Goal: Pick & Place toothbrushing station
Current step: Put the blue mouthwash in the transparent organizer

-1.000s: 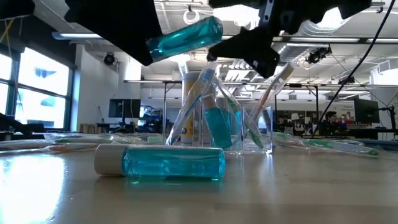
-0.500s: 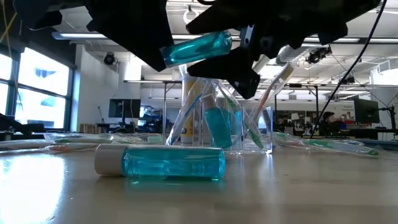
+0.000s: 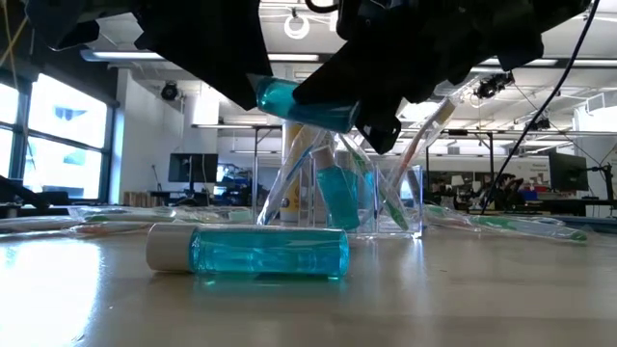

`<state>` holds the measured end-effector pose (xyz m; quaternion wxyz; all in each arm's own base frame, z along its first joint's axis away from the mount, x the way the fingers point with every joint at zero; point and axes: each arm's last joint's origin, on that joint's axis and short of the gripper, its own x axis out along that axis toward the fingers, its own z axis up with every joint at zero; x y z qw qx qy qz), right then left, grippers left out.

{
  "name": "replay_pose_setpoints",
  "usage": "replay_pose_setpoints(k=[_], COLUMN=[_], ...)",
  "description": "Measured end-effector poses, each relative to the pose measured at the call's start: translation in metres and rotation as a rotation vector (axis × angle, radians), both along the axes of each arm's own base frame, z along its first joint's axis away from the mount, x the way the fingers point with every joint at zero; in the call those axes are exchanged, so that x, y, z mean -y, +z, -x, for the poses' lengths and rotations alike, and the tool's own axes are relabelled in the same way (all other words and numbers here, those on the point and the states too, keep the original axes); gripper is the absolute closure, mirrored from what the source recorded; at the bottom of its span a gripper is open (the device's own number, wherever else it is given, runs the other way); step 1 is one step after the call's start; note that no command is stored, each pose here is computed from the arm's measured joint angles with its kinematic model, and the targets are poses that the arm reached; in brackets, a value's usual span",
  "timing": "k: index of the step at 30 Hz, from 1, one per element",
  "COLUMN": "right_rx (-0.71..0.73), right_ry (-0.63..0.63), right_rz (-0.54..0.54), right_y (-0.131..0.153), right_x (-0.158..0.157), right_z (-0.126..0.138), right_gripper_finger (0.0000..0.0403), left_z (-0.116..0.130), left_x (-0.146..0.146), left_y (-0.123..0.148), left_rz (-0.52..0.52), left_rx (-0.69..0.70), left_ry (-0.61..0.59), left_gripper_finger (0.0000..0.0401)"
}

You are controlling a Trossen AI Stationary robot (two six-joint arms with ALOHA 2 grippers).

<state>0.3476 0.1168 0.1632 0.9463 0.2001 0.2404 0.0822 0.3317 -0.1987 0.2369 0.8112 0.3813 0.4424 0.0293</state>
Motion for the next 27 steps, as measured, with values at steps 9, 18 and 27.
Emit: replay_pose_setpoints(k=[9,18,27], right_rx=[-0.018,-0.107,-0.021], right_ry=[-0.011,-0.065,-0.099], right_rz=[0.014,0.065,0.179], right_y=[-0.002,-0.010,0.014], right_x=[0.001,-0.004,-0.018], right_z=[0.000,0.008,0.020], right_gripper_finger=[0.0345,0.0345,0.0345], left_z=[-0.003,0.018,0.045], left_x=[0.002,-0.012,-0.021], left_y=[0.001,0.008,0.057], left_rz=[0.038,0.080,0.165], left_rx=[0.036,-0.012,0.350], left_ry=[0.009,0.206,0.425], left_gripper_finger=[0.0105,0.0065,0.0064])
